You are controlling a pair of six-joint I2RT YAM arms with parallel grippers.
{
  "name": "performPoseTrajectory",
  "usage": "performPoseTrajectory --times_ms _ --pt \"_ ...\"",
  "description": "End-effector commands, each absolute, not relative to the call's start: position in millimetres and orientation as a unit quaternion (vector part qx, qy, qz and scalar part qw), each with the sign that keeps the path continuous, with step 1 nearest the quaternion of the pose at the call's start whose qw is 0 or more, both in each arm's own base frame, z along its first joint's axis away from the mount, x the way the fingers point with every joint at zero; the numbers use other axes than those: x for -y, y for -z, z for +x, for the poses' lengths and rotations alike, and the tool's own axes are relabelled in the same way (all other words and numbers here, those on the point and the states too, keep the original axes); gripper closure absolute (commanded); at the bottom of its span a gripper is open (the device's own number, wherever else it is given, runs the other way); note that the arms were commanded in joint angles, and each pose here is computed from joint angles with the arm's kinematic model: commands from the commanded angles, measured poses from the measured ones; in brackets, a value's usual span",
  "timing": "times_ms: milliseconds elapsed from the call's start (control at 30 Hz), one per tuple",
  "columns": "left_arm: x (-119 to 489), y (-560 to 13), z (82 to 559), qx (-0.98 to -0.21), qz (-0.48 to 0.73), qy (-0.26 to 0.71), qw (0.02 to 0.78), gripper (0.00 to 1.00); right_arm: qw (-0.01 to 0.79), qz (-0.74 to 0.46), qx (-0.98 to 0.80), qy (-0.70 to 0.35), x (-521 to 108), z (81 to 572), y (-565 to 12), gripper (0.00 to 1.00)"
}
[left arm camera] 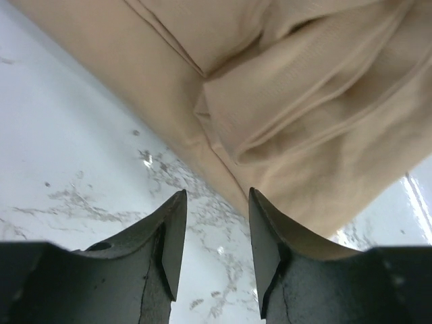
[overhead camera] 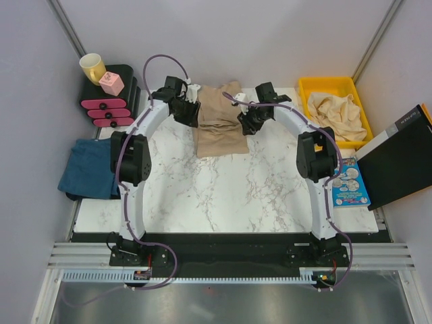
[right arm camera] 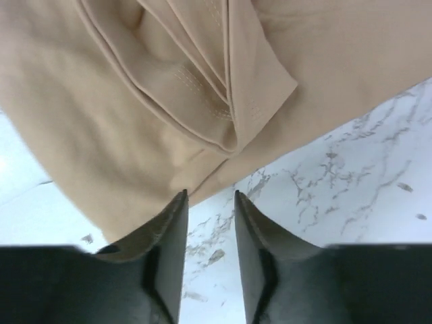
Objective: Fold and stack the t-shirts
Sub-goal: Fold the tshirt
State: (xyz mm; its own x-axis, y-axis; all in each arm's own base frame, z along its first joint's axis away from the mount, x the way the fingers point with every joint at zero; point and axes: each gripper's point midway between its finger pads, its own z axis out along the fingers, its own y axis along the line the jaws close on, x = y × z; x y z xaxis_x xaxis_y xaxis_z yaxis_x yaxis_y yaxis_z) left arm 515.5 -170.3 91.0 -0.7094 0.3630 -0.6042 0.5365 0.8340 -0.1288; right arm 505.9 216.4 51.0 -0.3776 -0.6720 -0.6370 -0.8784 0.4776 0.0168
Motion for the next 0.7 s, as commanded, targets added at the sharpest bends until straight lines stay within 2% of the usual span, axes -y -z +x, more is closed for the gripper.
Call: performPoseTrajectory --times_ms 0,33,67,100,233,333,500,667 --pt "187.0 -122.1 489.1 -0.887 0.291 0.184 0.308 0.56 0.339 -0.505 -0.772 -0.185 -233.1 498.3 -119.0 0.76" --pt "185.6 -118.9 485.5 -0.886 0.300 0.180 0.305 0.61 0.340 -0.508 -0.768 -0.190 -239.8 495.5 -121.3 0.85" --pt "184.6 -116.2 482.4 -0.887 0.302 0.178 0.302 0.86 0.339 -0.509 -0.766 -0.195 -244.0 493.9 -121.6 0.98" --pt "181.0 -112.5 477.6 -0.889 0.302 0.174 0.296 0.98 0.339 -0.512 -0.764 -0.198 -248.8 492.4 -123.8 1.00" --pt "187.7 -105.8 455.9 -0.879 0.325 0.206 0.281 0.98 0.317 -0.543 -0.742 -0.234 -290.8 471.4 -112.2 1.00" --pt "183.8 -105.2 455.8 -0.875 0.339 0.196 0.286 0.98 0.307 -0.553 -0.730 -0.261 -315.7 462.7 -103.2 1.00" --pt "169.2 -136.5 468.0 -0.866 0.322 0.162 0.347 0.98 0.303 -0.552 -0.723 -0.285 -342.9 464.7 -95.7 1.00" --pt "161.8 -155.1 466.0 -0.857 0.321 0.140 0.377 0.98 0.302 -0.562 -0.726 -0.257 -347.2 475.6 -75.9 1.00"
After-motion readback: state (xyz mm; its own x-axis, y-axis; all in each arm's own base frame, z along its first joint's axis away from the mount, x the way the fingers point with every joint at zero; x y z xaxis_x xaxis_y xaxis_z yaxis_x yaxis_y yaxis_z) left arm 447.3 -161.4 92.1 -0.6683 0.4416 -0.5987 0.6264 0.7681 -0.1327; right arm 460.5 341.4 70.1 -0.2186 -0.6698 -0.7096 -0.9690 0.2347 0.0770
